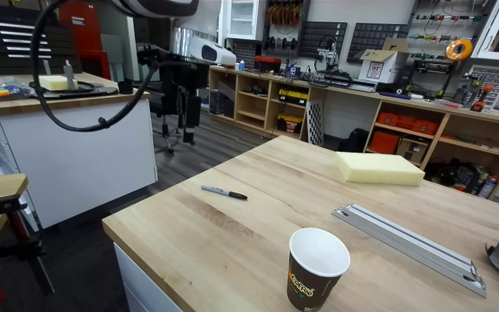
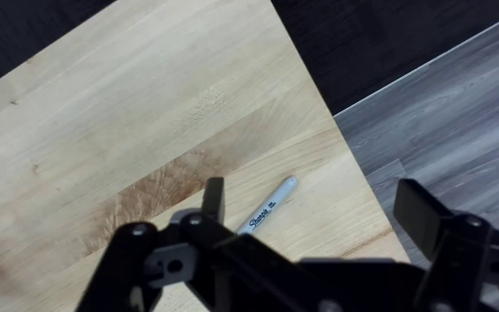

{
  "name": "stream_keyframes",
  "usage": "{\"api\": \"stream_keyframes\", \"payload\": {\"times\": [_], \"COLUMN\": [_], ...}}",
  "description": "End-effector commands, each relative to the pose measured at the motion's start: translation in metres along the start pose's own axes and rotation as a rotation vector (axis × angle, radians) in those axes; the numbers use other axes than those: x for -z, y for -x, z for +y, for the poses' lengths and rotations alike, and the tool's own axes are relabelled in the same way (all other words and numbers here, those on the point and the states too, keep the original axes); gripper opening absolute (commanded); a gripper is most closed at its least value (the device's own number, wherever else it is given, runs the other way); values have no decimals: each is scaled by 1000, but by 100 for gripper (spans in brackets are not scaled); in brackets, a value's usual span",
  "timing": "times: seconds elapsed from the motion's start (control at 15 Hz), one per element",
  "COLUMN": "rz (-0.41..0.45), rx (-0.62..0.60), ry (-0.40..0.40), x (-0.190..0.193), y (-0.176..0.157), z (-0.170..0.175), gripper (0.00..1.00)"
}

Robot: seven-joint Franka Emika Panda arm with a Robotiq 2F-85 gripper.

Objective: Put the black pen inside the brown coffee cup

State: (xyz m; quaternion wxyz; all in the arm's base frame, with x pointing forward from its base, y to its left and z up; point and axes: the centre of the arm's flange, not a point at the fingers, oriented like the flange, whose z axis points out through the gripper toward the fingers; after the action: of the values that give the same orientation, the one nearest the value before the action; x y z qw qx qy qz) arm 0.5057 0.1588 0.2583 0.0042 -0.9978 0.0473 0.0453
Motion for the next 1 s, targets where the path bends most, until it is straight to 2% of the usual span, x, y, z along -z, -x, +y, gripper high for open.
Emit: {"api": "stream_keyframes", "payload": {"times": [0.0, 0.2, 0.4, 0.73, 0.93], "rz": [73, 90, 85, 70, 80], "rx": [-93, -121, -157, -295, -387], "ry": [73, 142, 163, 90, 64], "x": [-37, -61, -80, -93, -90], "y": [-35, -68, -101, -145, -149], "z": [-17, 2, 26, 51, 57], "gripper": [100, 100, 100, 100, 100]}}
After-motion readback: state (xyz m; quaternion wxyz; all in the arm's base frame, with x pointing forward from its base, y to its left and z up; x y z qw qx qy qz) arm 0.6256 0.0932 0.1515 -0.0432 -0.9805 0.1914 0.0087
